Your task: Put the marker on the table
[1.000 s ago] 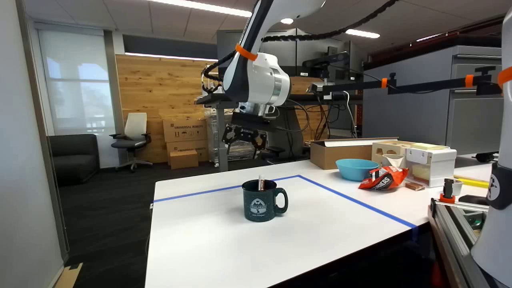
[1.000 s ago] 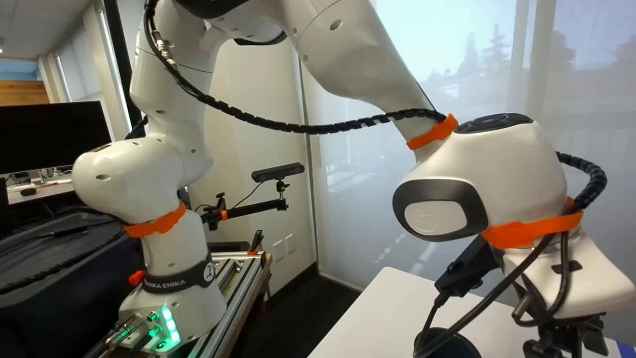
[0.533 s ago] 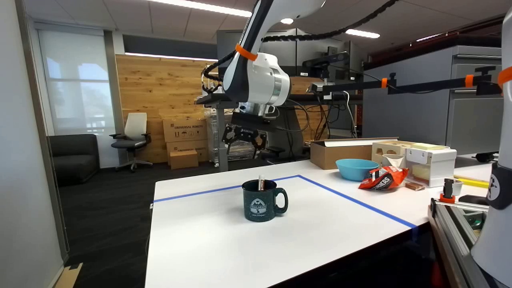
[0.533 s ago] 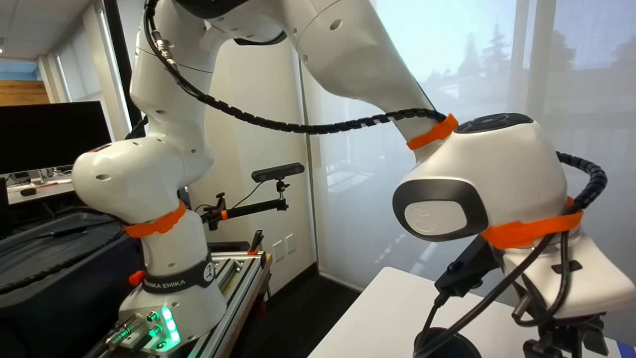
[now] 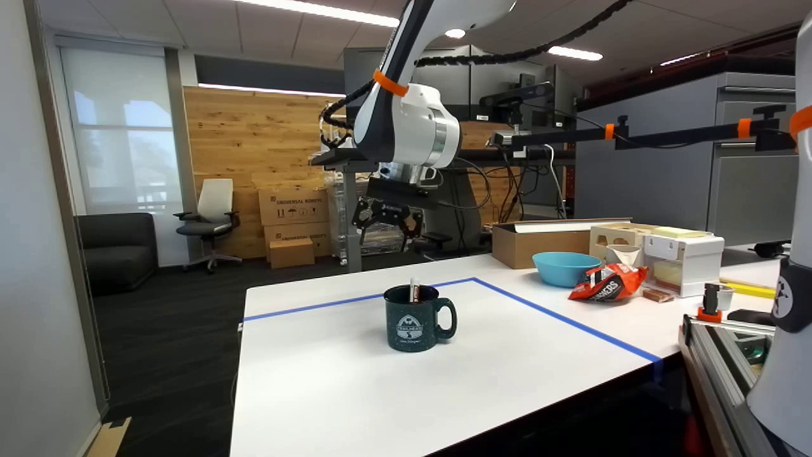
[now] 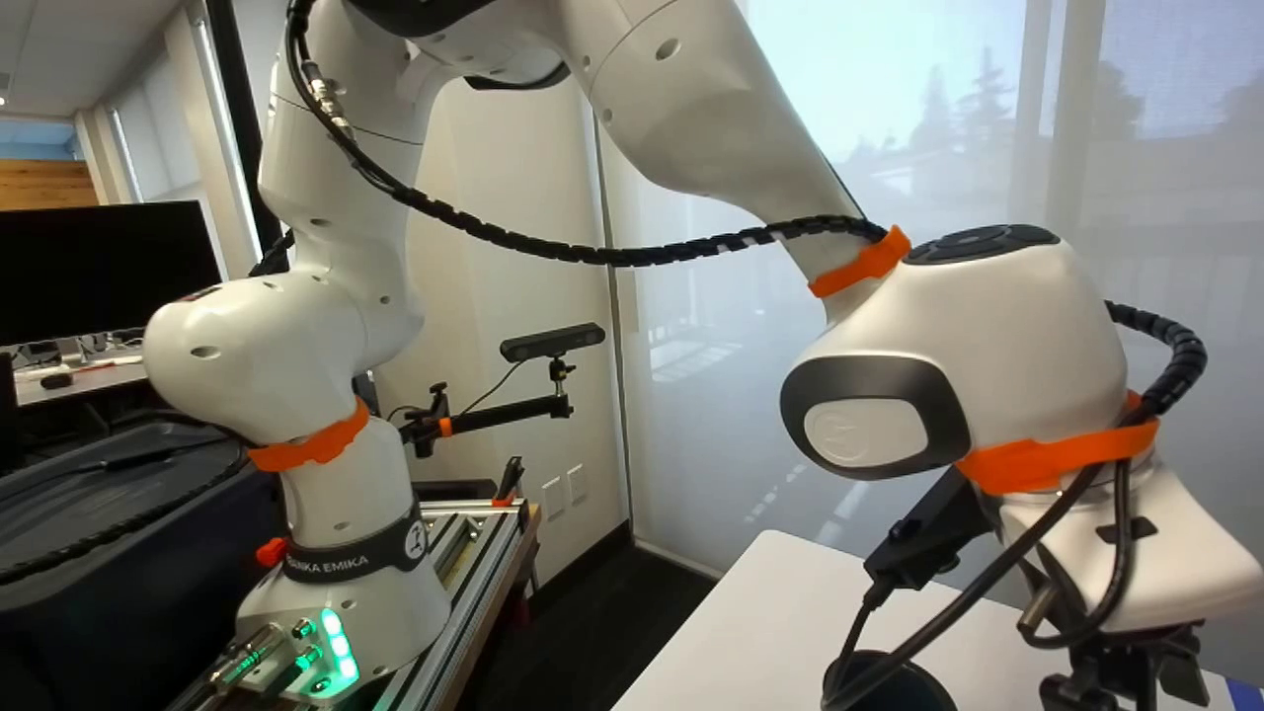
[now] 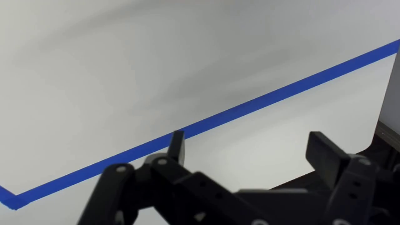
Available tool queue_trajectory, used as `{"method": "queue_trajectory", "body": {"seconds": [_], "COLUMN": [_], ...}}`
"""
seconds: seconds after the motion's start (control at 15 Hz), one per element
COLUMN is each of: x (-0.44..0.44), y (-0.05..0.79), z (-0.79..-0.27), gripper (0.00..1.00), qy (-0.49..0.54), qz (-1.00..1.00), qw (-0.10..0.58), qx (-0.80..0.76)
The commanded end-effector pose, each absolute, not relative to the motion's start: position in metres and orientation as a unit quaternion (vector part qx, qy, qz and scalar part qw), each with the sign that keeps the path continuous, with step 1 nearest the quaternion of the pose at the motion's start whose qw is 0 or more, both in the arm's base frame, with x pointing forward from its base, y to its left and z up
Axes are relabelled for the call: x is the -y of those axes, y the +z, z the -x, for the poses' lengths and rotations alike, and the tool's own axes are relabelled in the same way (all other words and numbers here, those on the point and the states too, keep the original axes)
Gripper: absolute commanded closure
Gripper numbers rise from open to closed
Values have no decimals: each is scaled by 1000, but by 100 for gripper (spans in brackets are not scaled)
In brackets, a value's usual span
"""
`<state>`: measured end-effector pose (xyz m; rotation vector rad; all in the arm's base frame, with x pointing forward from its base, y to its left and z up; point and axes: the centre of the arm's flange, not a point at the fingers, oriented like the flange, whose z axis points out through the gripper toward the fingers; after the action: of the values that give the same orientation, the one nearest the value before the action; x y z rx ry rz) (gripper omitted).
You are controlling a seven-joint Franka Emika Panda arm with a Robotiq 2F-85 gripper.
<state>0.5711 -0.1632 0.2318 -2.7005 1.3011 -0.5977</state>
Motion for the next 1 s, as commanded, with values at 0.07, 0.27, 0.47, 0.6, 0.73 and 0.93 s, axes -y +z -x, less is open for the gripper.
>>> {"method": "queue_trajectory", "body": {"seconds": [0.07, 0.27, 0.47, 0.6, 0.73, 0.93], "x": [163, 163, 163, 163, 163, 159], "y": [232, 232, 232, 232, 232, 233], "z": [-571, -571, -571, -571, -571, -565], "gripper": [0, 0, 0, 0, 0, 0], "qy": [-195, -195, -195, -195, -195, -198], "qz": [883, 883, 883, 883, 883, 882], "qw": [42, 42, 42, 42, 42, 41], "qx": [-425, -425, -425, -425, -425, -426]}}
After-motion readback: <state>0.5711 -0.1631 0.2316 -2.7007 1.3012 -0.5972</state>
